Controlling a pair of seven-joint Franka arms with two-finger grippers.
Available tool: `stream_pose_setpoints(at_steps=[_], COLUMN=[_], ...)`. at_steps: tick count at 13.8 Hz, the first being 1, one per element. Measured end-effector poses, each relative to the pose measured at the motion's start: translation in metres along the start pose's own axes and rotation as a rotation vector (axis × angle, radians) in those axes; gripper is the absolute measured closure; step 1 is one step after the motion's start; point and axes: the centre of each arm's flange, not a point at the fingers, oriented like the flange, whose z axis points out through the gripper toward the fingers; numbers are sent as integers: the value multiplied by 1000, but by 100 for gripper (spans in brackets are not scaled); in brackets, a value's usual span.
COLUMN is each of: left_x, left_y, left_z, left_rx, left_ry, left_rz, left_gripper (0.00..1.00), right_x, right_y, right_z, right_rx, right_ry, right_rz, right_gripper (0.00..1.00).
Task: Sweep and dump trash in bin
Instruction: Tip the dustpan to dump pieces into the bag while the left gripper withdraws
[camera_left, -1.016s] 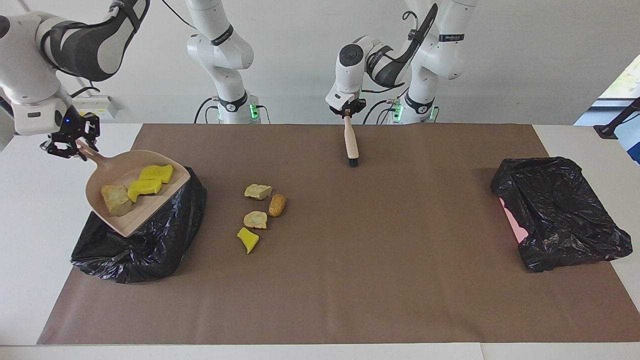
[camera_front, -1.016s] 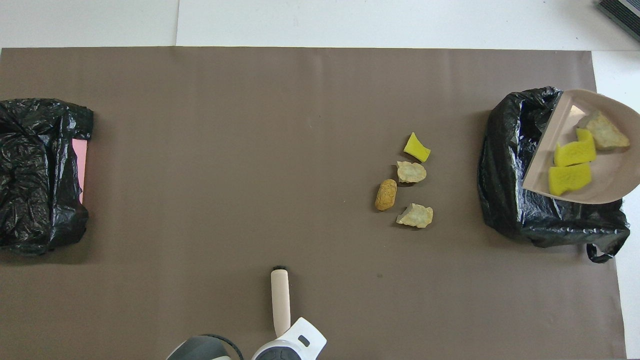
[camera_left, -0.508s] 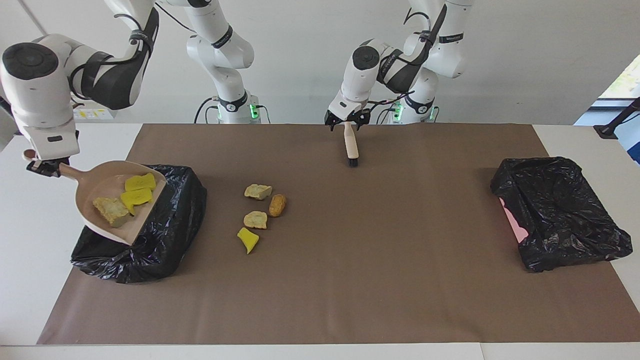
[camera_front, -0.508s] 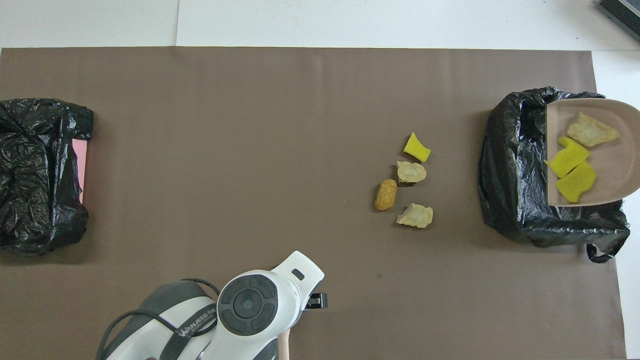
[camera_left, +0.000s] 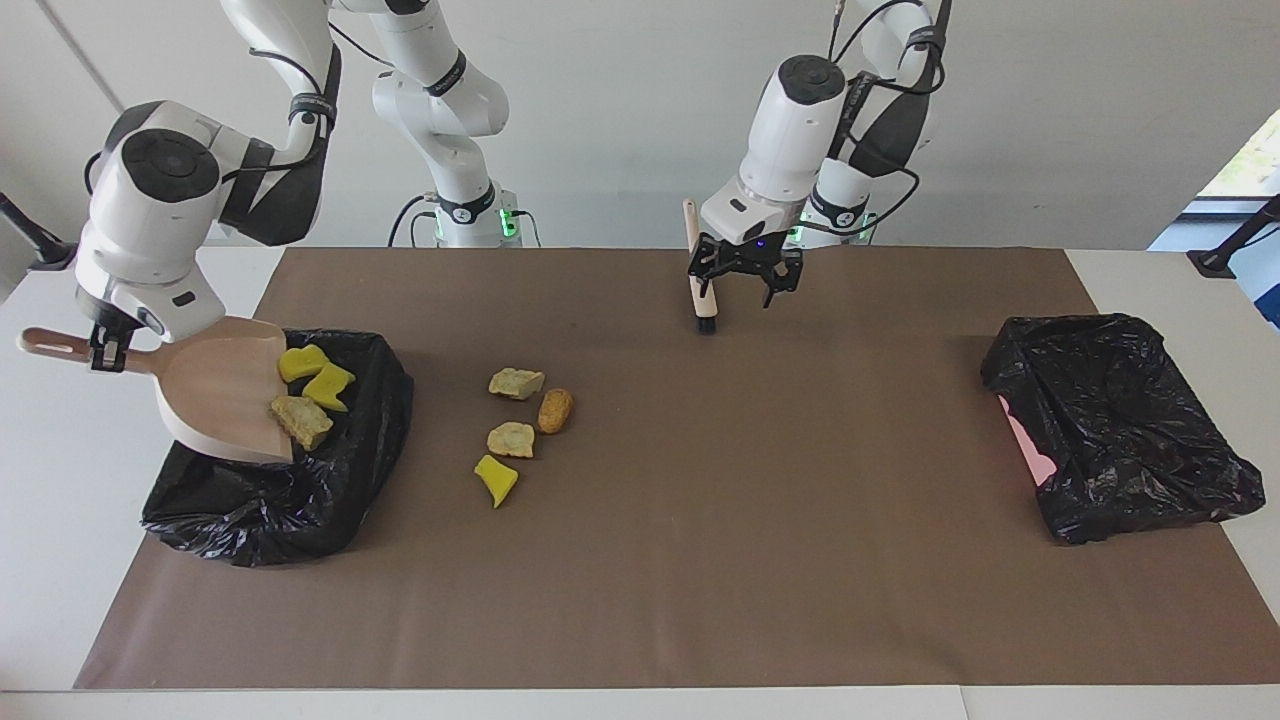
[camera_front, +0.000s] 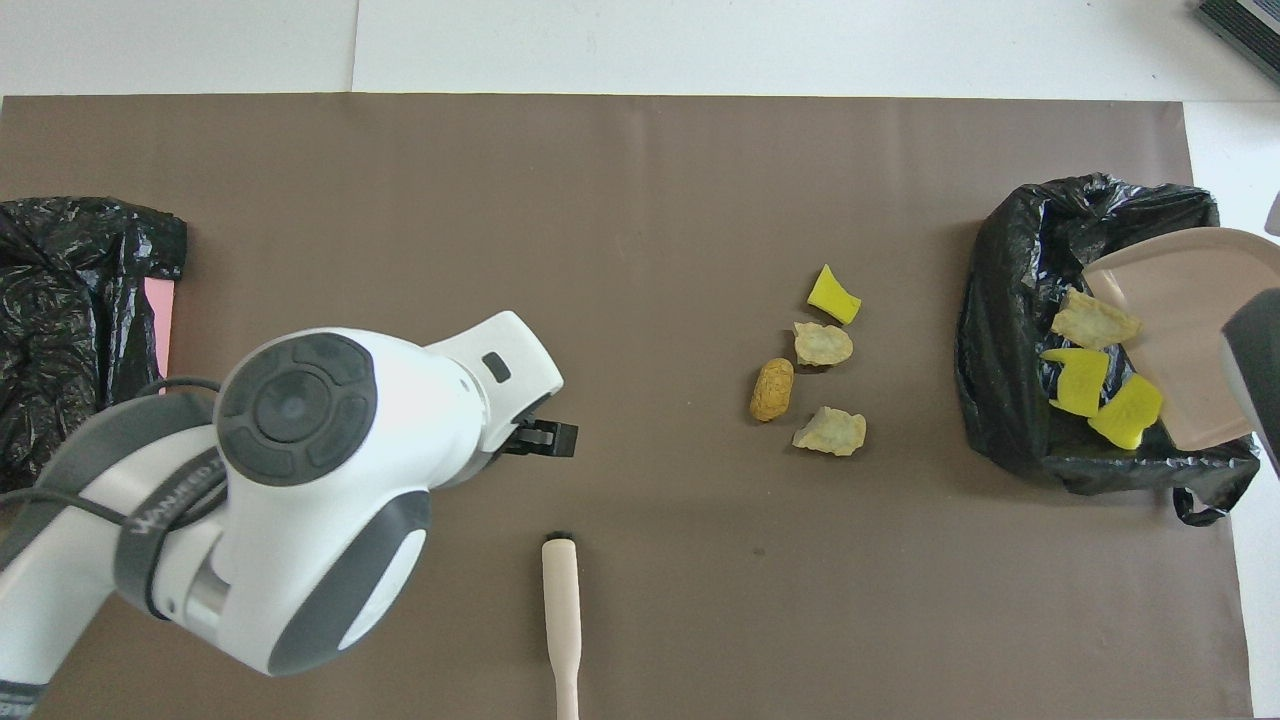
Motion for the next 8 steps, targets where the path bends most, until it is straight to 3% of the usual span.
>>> stream_pose_setpoints(at_steps=[4, 6, 8], left_x=[27, 30, 25], left_y=[-82, -119, -149], left_z=[-73, -112, -144], left_rx=[55, 67, 75], left_ry=[54, 70, 65], left_rz=[84, 83, 77], left_gripper=[0, 0, 0], right_x=[-22, -38, -26], right_y=[-28, -58, -71], right_z=[-59, -91, -126], right_rx=[7, 20, 39], right_ry=[-56, -52, -20], right_rz=[41, 136, 250], right_gripper=[67, 67, 67])
